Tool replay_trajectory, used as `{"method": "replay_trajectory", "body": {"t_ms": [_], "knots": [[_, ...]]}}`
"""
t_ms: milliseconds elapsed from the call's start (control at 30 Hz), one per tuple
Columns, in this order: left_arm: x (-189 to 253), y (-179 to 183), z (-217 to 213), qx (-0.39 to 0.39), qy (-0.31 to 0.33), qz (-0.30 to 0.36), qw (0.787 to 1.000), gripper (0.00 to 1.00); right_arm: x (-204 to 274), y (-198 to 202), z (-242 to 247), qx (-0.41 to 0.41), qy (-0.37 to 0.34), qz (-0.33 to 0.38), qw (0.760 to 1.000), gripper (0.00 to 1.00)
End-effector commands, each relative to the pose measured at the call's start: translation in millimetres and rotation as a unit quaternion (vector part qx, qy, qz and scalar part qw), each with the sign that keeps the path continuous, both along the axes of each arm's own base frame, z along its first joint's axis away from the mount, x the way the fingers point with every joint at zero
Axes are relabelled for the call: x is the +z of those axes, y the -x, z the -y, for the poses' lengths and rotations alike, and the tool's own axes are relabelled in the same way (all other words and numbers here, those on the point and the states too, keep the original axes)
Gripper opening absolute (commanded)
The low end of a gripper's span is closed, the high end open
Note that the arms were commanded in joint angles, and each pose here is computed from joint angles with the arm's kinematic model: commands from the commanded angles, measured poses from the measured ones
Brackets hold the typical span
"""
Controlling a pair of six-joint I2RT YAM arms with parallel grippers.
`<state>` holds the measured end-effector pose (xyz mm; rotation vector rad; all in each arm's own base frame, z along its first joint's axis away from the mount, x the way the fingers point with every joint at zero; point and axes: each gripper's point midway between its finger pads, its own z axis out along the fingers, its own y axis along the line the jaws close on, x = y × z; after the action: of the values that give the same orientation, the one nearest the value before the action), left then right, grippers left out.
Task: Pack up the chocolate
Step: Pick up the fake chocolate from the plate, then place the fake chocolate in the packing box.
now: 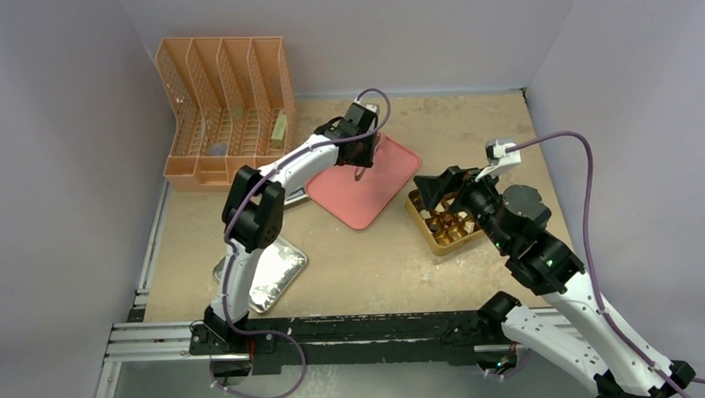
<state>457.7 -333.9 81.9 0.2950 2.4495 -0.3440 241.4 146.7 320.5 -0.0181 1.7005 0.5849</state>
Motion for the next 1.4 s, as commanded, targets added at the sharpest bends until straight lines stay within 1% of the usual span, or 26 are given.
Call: {"method": "replay_trajectory", "body": {"t_ms": [0, 133, 267, 500, 667, 800, 967, 1167, 1367], "knots": [[67.1, 2.9, 0.3, 0.000, 0.053, 0.046, 0.998, 0.23, 12.0, -0.7, -3.4, 0.008, -0.014, 0.019, 1.000, 0.99], [68.8, 19.0, -7.2, 0.001, 0.055, 0.034, 0.998, 0.23, 11.8, 0.0, -3.7, 0.009, -0.018, 0.021, 1.000, 0.99], [79.1, 33.8, -9.5, -0.006, 0.074, 0.030, 0.997, 0.22, 15.1, 1.5, -3.6, 0.011, -0.019, 0.022, 1.000, 0.99], [103.6, 67.5, 0.6, -0.040, 0.145, 0.015, 0.988, 0.22, 29.2, 6.6, 3.0, 0.005, -0.026, 0.033, 0.999, 0.99], [109.2, 101.5, 18.2, -0.082, 0.166, -0.003, 0.983, 0.22, 40.1, 11.5, 9.3, -0.002, -0.032, 0.043, 0.999, 0.99], [114.2, 136.9, 42.5, -0.127, 0.175, -0.014, 0.976, 0.23, 47.5, 14.0, 15.7, -0.012, -0.034, 0.050, 0.998, 0.99], [115.9, 180.3, 75.3, -0.180, 0.198, -0.032, 0.963, 0.23, 55.7, 17.5, 23.0, -0.022, -0.038, 0.059, 0.997, 0.99], [118.5, 213.6, 102.0, -0.218, 0.239, -0.051, 0.945, 0.24, 59.4, 18.7, 31.5, -0.039, -0.041, 0.068, 0.996, 0.99], [108.9, 251.1, 124.0, -0.255, 0.231, -0.069, 0.936, 0.25, 60.4, 18.9, 33.8, -0.044, -0.042, 0.069, 0.996, 0.99]]}}
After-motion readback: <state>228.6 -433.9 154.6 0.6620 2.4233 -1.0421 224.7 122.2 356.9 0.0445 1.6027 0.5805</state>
